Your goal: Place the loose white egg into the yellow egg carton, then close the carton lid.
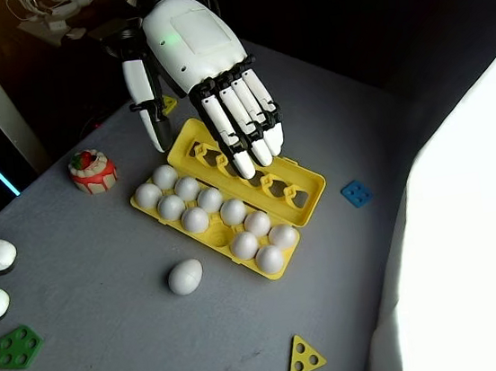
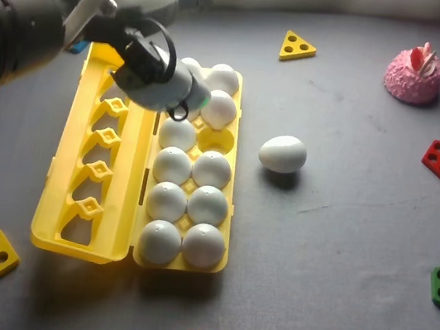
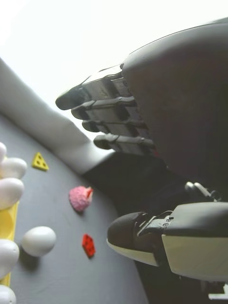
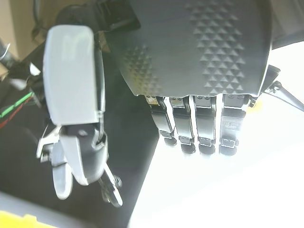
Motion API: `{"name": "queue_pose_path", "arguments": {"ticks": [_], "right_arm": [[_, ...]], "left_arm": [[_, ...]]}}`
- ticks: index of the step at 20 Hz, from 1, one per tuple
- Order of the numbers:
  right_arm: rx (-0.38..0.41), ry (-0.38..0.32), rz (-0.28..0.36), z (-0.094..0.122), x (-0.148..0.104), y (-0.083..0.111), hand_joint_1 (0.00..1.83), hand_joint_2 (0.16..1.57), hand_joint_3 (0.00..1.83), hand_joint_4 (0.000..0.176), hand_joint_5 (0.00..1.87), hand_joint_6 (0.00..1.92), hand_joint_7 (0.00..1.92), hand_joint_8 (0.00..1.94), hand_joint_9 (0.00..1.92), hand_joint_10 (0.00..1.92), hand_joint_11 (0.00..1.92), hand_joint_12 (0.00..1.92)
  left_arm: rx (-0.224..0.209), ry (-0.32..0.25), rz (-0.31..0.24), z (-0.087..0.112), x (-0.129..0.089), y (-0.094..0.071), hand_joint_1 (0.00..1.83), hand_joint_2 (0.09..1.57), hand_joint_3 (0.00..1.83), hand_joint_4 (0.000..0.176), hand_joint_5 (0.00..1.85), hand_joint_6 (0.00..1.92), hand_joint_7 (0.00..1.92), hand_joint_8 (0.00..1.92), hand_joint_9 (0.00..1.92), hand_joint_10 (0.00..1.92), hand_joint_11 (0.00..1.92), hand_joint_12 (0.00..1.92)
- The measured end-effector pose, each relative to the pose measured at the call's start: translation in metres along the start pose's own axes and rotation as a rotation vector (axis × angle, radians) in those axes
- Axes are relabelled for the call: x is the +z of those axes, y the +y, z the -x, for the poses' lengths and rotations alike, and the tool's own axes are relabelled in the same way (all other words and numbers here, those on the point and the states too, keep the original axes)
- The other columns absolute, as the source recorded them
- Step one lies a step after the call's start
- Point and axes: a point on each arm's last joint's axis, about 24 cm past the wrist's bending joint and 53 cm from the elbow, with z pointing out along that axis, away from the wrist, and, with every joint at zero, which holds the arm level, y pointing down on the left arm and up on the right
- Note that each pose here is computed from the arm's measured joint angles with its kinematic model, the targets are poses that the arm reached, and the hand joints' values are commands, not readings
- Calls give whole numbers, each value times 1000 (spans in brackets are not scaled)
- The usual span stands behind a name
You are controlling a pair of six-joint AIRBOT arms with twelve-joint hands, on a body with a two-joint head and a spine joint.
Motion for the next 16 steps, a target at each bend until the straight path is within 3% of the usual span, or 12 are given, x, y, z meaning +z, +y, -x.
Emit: {"name": "queue_pose_path", "arguments": {"ticks": [4, 6, 7, 8, 9, 12, 14, 16], "right_arm": [[87, 68, -13, -27, 19, 4, 1012, 1103, 0, 23, 39, 15, 38, 4, 37, 79, 0, 0], [154, 109, -31, -41, 29, 1, 1027, 1116, 0, 20, 50, 18, 36, 2, 37, 76, 6, 3], [170, 119, -35, -47, 33, 0, 1036, 1118, 0, 16, 58, 21, 25, 0, 32, 72, 13, 7], [177, 130, -36, -55, 38, -1, 1052, 1124, 0, 14, 65, 23, 12, 0, 11, 62, 2, 2], [172, 145, -39, -62, 42, -4, 1057, 1114, 0, 14, 94, 35, 5, 0, 12, 61, 11, 6], [158, 169, -21, -84, 55, -1, 1078, 1117, 0, 22, 111, 37, 0, 0, 0, 0, 0, 0], [188, 167, -20, -94, 66, -2, 1074, 1123, 0, 27, 123, 41, 0, 0, 0, 0, 0, 0], [209, 155, -25, -95, 77, -7, 1106, 1126, 0, 28, 165, 57, 0, 0, 0, 0, 0, 0]], "left_arm": [[15, 20, -7, -4, -4, -6, 594, 1228, 0, 42, 63, 6, 38, 5, 75, 6, 0, 407], [32, 43, -29, -13, -9, -15, 631, 1222, 0, 42, 88, 8, 58, 3, 98, 7, 0, 604], [31, 52, -34, -16, -11, -17, 624, 1218, 0, 44, 81, 3, 49, 1, 93, 3, 0, 604], [25, 59, -40, -18, -12, -20, 600, 1231, 2, 43, 63, 3, 59, 2, 83, 2, 0, 532], [28, 58, -44, -19, -13, -21, 611, 1222, 0, 44, 71, 6, 108, 10, 137, 17, 0, 691], [32, 56, -44, -18, -12, -21, 573, 1231, 1, 55, 37, 0, 85, 2, 122, 4, 0, 678], [44, 57, -44, -16, -10, -19, 603, 1219, 0, 49, 64, 8, 84, 1, 127, 3, 0, 707], [59, 54, -38, -13, -9, -16, 587, 1224, 0, 55, 46, 4, 95, 2, 126, 1, 0, 735]]}}
